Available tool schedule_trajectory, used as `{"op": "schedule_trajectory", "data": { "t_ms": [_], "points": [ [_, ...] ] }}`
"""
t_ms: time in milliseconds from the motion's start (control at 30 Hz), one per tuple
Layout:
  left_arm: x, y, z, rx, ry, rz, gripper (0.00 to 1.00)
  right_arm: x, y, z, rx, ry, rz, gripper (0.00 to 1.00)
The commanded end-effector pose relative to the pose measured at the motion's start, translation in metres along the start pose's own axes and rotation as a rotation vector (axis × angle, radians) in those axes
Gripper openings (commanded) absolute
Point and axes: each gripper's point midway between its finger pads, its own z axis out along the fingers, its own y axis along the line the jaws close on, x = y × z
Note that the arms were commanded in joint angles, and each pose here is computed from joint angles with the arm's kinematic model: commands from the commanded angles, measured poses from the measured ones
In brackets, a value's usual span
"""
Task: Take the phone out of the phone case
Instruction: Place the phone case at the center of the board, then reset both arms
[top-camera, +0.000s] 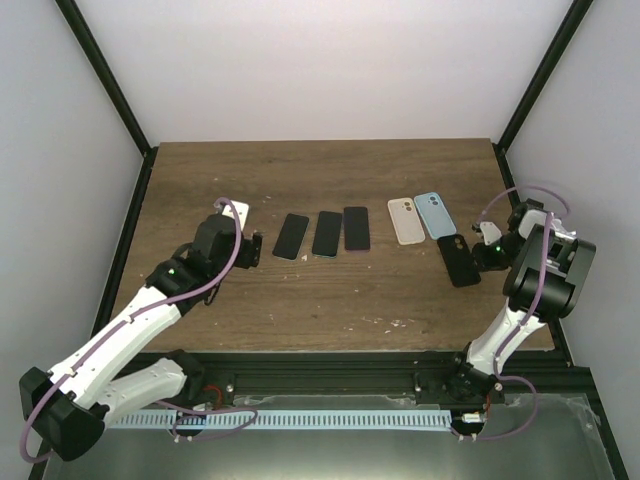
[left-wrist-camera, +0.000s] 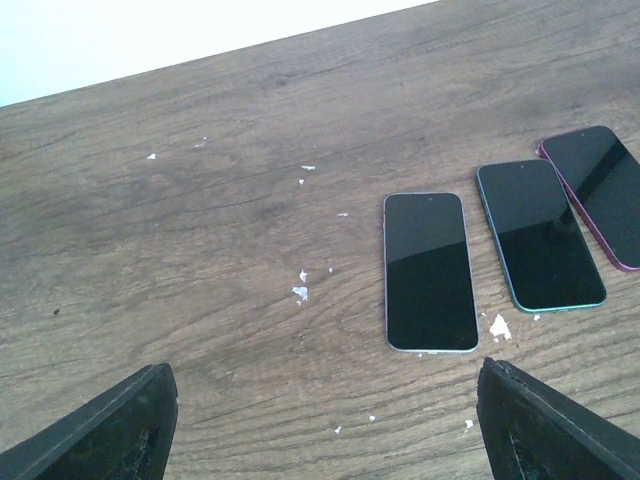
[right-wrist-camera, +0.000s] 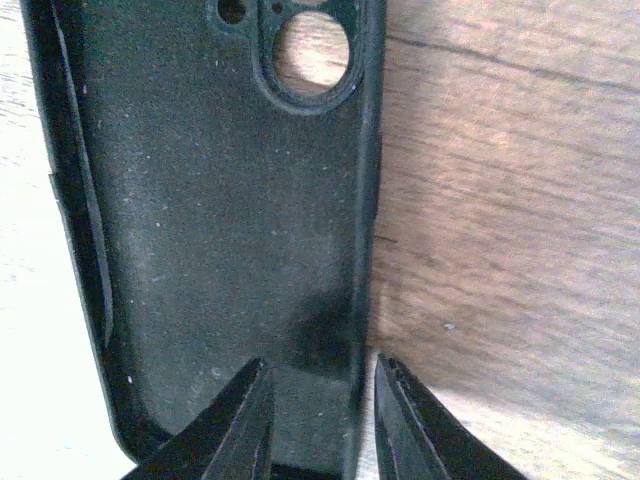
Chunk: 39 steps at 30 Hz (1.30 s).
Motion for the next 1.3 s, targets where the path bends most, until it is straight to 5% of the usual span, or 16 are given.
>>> {"op": "schedule_trajectory", "data": {
  "t_ms": [0, 300, 733, 867, 933, 1067, 1267],
  "points": [
    [0.002, -0.003, 0.002, 0.007, 0.002, 0.014, 0.83, -0.008, -0.013, -0.004, 0.070, -0.029, -0.029, 0.30],
    [0.001, -0.002, 0.002, 0.005, 0.001, 0.013, 0.83, -0.030, 0.004, -0.063, 0.125, -0.175, -0.099, 0.35],
    [-0.008, 0.017, -0.005, -0.087, -0.041, -0.044, 1.00, -0.079, 0.148, -0.212, -0.072, -0.677, -0.404, 0.39],
    [-0.013, 0.019, -0.011, -0.080, -0.072, -0.059, 1.00, -0.091, 0.178, -0.249, -0.091, -0.871, -0.440, 0.59],
    [-0.015, 0.021, -0.013, -0.088, -0.090, -0.068, 1.00, -0.099, 0.184, -0.273, -0.073, -0.997, -0.422, 0.96],
    [-0.018, 0.032, -0.018, -0.141, -0.115, -0.100, 1.00, -0.109, 0.191, -0.286, -0.140, -1.103, -0.326, 1.00],
    [-0.023, 0.035, -0.025, -0.143, -0.144, -0.111, 1.00, -0.121, 0.175, -0.242, -0.162, -1.049, -0.253, 1.00]
  ]
}}
